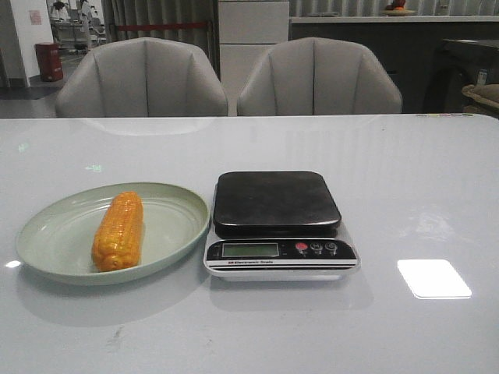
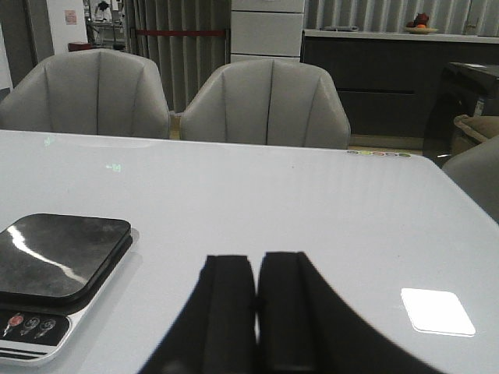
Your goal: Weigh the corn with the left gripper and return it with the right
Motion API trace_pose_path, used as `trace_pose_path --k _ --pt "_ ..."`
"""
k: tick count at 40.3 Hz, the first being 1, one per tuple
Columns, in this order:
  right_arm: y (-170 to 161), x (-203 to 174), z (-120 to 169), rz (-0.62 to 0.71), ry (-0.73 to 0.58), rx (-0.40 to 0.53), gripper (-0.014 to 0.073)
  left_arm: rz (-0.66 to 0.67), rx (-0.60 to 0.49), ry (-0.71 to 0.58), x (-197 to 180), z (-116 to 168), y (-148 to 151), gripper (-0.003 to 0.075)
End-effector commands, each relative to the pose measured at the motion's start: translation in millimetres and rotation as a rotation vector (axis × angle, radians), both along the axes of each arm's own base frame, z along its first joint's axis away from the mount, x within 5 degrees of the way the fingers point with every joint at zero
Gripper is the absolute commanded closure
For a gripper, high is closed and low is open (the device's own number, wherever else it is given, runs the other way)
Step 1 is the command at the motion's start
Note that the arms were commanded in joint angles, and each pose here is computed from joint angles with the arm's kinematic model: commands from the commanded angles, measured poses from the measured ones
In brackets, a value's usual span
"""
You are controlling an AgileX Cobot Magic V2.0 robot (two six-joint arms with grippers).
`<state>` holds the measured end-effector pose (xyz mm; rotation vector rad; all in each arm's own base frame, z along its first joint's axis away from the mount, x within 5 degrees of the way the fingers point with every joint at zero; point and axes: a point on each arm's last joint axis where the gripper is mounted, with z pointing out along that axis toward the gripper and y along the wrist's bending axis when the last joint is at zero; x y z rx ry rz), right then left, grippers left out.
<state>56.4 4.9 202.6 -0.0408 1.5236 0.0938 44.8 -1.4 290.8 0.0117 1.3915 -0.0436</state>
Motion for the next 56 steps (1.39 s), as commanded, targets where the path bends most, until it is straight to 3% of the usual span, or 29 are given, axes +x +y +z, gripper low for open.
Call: trace_pose_path --k 1,7,23,27,33,37,42,50,56 --pt "-1 -2 7 -0.013 -0.094 -0.01 0.0417 0.001 -0.004 0.085 6 29 0 0.0599" --pt "-1 -2 7 -0.013 -0.094 -0.01 0.0417 0.001 -0.004 0.273 25 29 -1 0.0599" --pt "-1 -2 7 -0.013 -0.094 -0.01 0.0417 -0.01 -0.035 0.403 48 16 -3 0.0585" --pt "-1 -2 7 -0.013 -0.094 -0.01 0.0417 -0.025 -0.031 0.412 49 15 -4 0.0496" --pt "-1 -2 7 -0.013 -0.094 -0.01 0.0417 -0.065 -0.022 0.433 52 13 -8 0.0202" --pt "-1 -2 7 -0.013 -0.094 -0.01 0.0417 -0.081 -0.016 0.47 56 10 -11 0.006" --pt "-1 -2 7 -0.013 -0.094 -0.01 0.0417 -0.105 -0.017 0.534 63 11 -14 0.0043" --pt "-1 -2 7 -0.013 -0.094 -0.01 0.0417 -0.211 -0.126 0.626 83 15 -31 0.0044" --pt "-1 -2 7 -0.013 -0.094 -0.01 0.0417 -0.287 -0.116 0.739 106 2 -51 0.0044"
